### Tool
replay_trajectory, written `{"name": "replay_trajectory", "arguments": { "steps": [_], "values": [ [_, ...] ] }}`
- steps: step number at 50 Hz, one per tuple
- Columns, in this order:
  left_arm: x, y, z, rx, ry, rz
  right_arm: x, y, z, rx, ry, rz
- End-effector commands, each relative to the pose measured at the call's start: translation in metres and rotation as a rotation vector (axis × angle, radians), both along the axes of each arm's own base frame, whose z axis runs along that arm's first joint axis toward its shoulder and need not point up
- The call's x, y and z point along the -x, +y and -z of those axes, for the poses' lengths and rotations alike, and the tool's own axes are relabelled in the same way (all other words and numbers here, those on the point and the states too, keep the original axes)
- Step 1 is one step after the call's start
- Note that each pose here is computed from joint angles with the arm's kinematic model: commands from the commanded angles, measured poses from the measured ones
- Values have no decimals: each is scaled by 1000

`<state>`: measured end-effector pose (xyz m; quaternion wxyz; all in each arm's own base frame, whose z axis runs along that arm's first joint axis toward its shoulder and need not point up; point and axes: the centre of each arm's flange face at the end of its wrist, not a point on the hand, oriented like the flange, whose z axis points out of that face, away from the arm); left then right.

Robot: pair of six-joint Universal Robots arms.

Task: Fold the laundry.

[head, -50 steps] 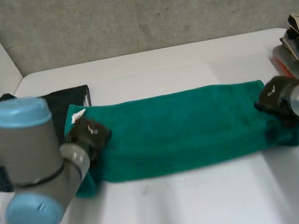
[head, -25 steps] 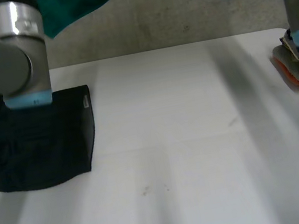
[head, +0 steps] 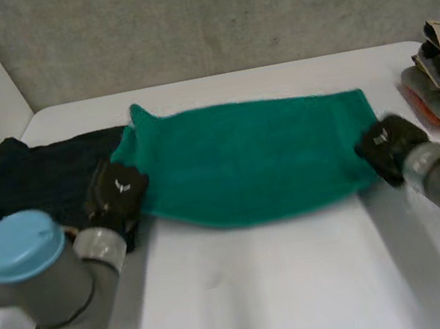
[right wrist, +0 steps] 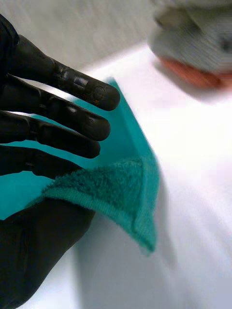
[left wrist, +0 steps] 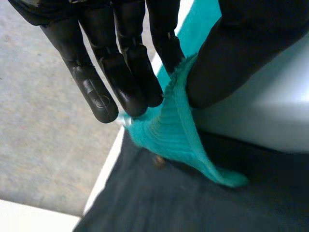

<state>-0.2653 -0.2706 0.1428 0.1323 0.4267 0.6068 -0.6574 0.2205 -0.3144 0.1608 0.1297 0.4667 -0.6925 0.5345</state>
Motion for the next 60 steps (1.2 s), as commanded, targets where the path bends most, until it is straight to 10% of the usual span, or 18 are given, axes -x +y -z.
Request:
{"name": "replay_trajectory", "arguments": {
  "steps": [1,7,29,60],
  "values": [
    [-36,85,-29,-196,-156,13,56,68,-31,-292,190,42],
    [-51,127,-33,-437,-265,42,65,92,-36,-327,300,-9],
    [-5,9,-25,-85,-129,-65,36,-1,-10,-3,263,77],
    [-61,74,-40,-254,-68,-208,42,11,-1,-69,181,122]
  ]
}}
